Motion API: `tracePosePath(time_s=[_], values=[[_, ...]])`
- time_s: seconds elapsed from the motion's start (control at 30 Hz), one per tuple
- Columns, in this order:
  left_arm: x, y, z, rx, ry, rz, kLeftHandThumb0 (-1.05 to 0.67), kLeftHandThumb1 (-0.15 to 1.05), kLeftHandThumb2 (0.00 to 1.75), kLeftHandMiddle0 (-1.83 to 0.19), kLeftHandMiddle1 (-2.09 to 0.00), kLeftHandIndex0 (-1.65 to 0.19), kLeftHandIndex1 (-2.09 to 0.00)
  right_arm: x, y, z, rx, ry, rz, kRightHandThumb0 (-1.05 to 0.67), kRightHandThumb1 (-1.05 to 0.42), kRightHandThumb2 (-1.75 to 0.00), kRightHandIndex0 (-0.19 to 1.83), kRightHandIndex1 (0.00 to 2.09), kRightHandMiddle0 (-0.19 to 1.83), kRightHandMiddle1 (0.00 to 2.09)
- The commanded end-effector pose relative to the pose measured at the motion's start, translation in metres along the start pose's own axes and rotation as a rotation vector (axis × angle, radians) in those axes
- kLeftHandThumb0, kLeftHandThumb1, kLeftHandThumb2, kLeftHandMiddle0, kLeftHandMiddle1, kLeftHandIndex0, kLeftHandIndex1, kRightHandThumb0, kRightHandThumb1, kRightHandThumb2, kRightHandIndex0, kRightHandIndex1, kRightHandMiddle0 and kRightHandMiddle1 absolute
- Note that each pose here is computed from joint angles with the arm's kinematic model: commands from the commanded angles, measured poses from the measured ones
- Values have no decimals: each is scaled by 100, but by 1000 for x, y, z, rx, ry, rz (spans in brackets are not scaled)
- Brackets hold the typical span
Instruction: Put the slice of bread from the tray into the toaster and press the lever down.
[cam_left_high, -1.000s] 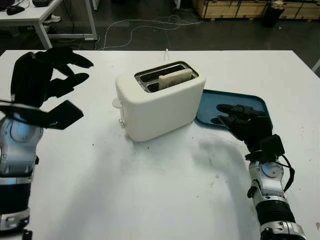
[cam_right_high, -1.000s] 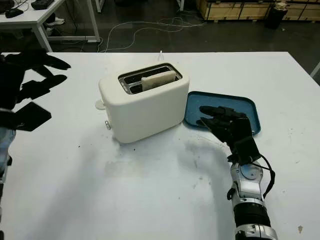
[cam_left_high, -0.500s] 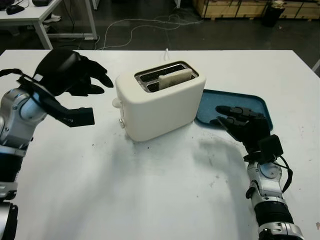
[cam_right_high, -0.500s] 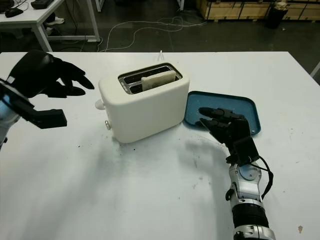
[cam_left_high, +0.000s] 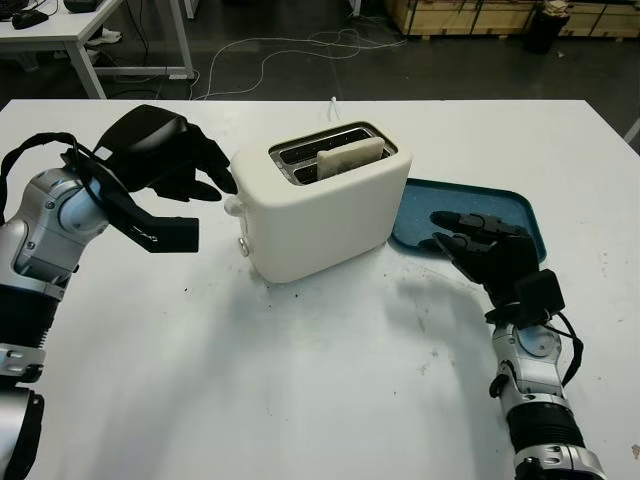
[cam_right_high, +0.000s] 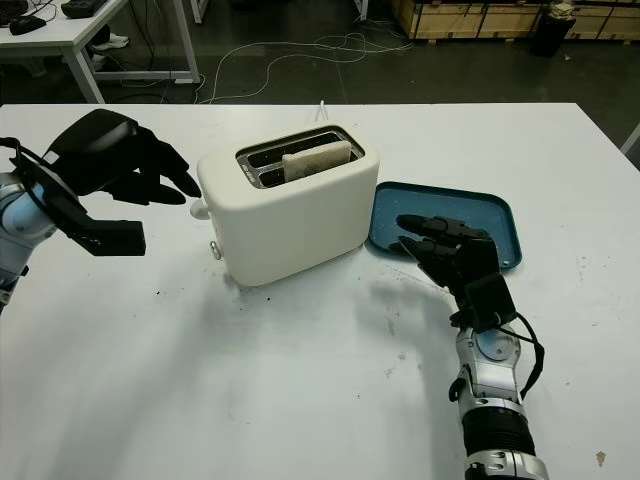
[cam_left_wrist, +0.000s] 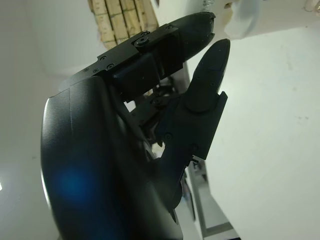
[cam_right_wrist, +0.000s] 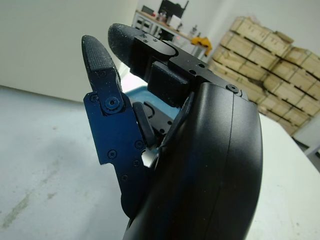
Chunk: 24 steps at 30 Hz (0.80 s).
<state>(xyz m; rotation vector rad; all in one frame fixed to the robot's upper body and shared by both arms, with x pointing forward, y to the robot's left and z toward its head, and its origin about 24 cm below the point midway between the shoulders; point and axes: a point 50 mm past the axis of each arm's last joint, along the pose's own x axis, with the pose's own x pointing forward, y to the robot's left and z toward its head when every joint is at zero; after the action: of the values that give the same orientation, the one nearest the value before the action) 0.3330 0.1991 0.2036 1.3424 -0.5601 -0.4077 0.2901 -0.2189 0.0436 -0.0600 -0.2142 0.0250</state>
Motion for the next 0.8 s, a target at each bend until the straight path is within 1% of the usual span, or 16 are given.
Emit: tracePosePath(time_s=[0.0,0.17,0.4,0.57,0.7,0.77], values=[[3,2,2,7,-18,0,-34,79,1,-109,-103,-135,-8,0,-1,3,-8,-13,-17,-47,-81,0,126,25,124,0],[4,1,1,0,-6,-6,-35,81,1,-105,-106,-134,-7,1,-1,3,-30,-12,-17,-46,-82,0,126,24,123,0],[6,-3,2,-17,-29,1,-33,80,0,-107,-103,-136,-7,0,-2,3,-44,-14,-25,-46,-82,0,126,24,123,0],[8,-7,1,-29,-24,-1,-31,79,0,-108,-102,-136,-7,-1,-3,3,-46,-10,-27,-44,-83,0,127,24,122,0],[10,-10,0,-43,-23,-11,-30,79,0,-109,-105,-135,-6,-1,-3,3,-36,-8,-24,-42,-83,0,126,23,122,0],[10,-12,0,-59,-26,-11,-30,79,0,-107,-112,-136,-6,-1,-3,3,-40,-10,-20,-42,-83,0,125,23,122,0]])
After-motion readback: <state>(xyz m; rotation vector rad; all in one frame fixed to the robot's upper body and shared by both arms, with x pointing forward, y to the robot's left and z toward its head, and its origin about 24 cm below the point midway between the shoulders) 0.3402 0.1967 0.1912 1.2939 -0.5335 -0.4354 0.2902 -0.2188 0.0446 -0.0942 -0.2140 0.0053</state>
